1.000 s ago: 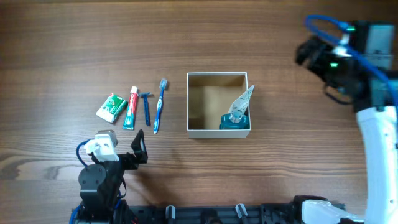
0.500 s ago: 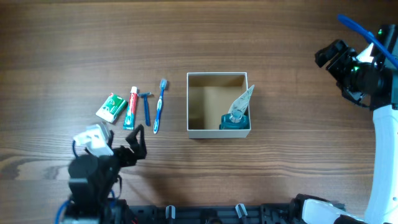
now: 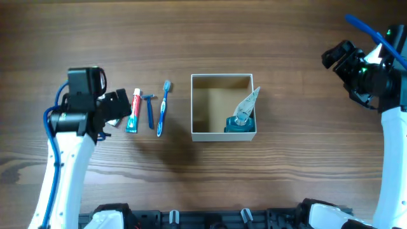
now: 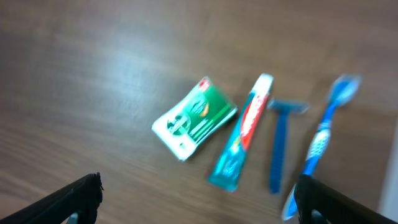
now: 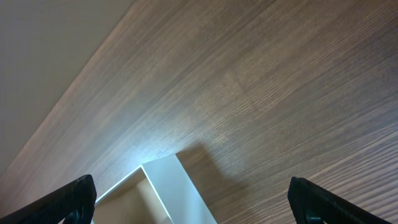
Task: Pack container
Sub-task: 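Reach the left gripper to the green Dettol soap box and grasp it, then carry the Dettol soap box into the box's left side and release, then grasp the Colgate toothpaste tube with the left gripper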
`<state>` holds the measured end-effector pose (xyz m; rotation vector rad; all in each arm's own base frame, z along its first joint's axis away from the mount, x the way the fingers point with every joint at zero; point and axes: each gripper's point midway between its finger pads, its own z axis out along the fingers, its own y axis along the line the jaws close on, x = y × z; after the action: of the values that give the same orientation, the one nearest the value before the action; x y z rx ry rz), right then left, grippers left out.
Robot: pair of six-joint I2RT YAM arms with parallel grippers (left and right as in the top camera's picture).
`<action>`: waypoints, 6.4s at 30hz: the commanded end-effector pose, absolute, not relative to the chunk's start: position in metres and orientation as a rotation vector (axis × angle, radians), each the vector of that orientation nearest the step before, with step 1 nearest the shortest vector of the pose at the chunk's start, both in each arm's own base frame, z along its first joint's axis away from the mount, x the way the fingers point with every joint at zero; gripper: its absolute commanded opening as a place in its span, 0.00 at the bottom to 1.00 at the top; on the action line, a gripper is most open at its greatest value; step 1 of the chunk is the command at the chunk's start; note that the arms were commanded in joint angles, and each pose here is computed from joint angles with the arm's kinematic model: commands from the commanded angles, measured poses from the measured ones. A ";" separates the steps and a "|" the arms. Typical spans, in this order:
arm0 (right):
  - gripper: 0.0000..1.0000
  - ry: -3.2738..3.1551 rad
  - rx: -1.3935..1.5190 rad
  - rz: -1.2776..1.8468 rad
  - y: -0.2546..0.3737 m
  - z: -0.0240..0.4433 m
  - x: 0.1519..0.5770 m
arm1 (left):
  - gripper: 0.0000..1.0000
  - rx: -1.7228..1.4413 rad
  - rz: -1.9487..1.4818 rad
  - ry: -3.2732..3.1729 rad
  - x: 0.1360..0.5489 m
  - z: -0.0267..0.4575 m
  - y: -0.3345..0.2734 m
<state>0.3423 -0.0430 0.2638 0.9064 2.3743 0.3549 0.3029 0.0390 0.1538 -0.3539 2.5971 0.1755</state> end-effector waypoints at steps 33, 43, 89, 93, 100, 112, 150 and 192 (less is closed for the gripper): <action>1.00 2.369 0.910 0.374 -0.041 0.265 0.344 | 0.77 0.434 0.132 2.962 0.334 -0.009 0.075; 1.00 2.369 0.910 0.375 -0.041 0.265 0.344 | 0.37 -0.316 0.114 2.816 0.355 0.043 0.083; 1.00 2.369 0.910 0.374 -0.041 0.265 0.344 | 0.27 -0.290 -0.039 2.969 0.355 0.005 0.071; 1.00 2.369 0.910 0.375 -0.041 0.265 0.344 | 0.23 -0.375 -0.095 2.978 0.350 0.006 0.065; 1.00 2.369 0.910 0.375 -0.041 0.265 0.344 | 0.24 -0.358 -0.153 2.855 0.358 0.056 0.051; 1.00 2.369 0.910 0.375 -0.041 0.265 0.344 | 0.20 -0.069 -0.357 2.614 0.340 0.170 -0.090; 1.00 2.369 0.910 0.375 -0.041 0.265 0.344 | 0.79 -0.042 -0.282 2.559 0.317 0.205 -0.117; 1.00 2.369 0.910 0.375 -0.041 0.265 0.344 | 0.34 -0.038 0.001 3.134 0.344 -0.016 0.002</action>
<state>0.3425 -0.0429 0.2639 0.9059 2.3737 0.3554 0.3477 0.0020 -0.0041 -0.0372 3.0957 0.0189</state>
